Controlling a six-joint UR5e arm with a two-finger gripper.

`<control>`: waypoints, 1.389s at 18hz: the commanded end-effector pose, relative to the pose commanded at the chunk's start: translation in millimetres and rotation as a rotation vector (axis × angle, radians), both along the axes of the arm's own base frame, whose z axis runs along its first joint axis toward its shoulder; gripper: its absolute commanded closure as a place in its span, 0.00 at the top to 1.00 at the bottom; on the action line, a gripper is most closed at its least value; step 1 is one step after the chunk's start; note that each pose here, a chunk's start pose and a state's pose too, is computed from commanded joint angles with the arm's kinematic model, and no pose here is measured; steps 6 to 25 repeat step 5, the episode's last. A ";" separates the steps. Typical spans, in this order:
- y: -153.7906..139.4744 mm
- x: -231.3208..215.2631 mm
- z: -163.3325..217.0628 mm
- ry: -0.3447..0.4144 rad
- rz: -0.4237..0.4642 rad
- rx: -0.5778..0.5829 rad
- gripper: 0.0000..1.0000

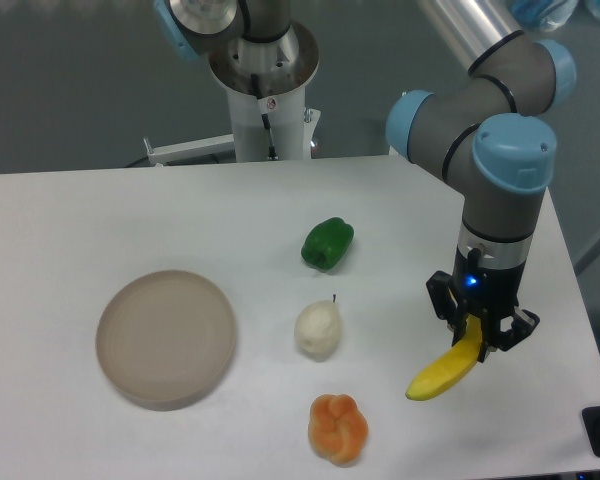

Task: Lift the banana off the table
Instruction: 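Lift the grasped banana up off the table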

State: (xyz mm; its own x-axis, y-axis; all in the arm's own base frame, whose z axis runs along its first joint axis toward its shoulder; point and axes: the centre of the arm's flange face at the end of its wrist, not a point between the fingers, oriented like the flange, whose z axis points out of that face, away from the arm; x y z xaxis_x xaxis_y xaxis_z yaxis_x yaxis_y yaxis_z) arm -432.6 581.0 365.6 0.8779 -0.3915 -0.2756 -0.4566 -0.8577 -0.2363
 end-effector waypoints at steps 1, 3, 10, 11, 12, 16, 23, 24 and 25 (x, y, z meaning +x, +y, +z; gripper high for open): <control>-0.5 -0.5 -0.1 0.005 0.003 -0.005 0.11; -1.1 -0.7 -1.0 0.007 0.005 -0.011 0.11; -0.5 -0.1 -4.7 0.007 0.004 -0.013 0.11; -0.5 -0.1 -4.7 0.007 0.004 -0.013 0.11; -0.5 -0.1 -4.7 0.007 0.004 -0.013 0.11; -0.5 -0.1 -4.7 0.007 0.004 -0.013 0.11; -0.5 -0.1 -4.7 0.007 0.004 -0.013 0.11; -0.5 -0.1 -4.7 0.007 0.004 -0.013 0.11; -0.5 -0.1 -4.7 0.007 0.004 -0.013 0.11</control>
